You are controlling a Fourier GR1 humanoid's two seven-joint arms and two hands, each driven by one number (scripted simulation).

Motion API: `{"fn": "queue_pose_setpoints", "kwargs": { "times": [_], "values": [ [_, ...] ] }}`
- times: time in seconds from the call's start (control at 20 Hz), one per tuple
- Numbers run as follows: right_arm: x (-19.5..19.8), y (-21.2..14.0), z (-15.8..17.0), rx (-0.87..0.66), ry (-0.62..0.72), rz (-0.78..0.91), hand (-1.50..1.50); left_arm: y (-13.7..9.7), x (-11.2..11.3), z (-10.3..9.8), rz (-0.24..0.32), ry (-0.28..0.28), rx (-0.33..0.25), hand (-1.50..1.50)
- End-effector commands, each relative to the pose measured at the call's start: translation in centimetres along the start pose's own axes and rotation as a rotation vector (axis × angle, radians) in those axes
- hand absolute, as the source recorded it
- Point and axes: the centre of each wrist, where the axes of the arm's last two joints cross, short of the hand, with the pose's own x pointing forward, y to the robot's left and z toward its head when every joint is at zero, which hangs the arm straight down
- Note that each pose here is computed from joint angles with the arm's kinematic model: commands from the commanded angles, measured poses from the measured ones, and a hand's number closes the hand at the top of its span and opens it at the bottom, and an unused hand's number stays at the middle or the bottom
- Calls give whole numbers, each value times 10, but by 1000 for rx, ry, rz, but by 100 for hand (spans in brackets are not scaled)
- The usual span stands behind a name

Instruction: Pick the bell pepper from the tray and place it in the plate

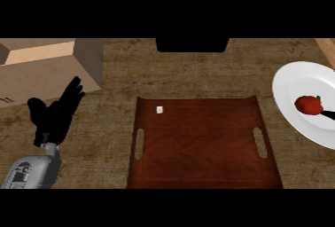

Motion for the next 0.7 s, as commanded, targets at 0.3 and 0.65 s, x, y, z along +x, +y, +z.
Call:
{"fn": "queue_pose_setpoints", "kwargs": {
  "times": [0.3, 0.65],
  "values": [
    [21, -14, -21, -142, -374, -391, -150, 15, -6, -1, -7, 16, 25, 0],
    [3, -50, -7, 10, -143, -647, -150, 21, -29, 14, 12, 18, 15, 0]
  ]
}}
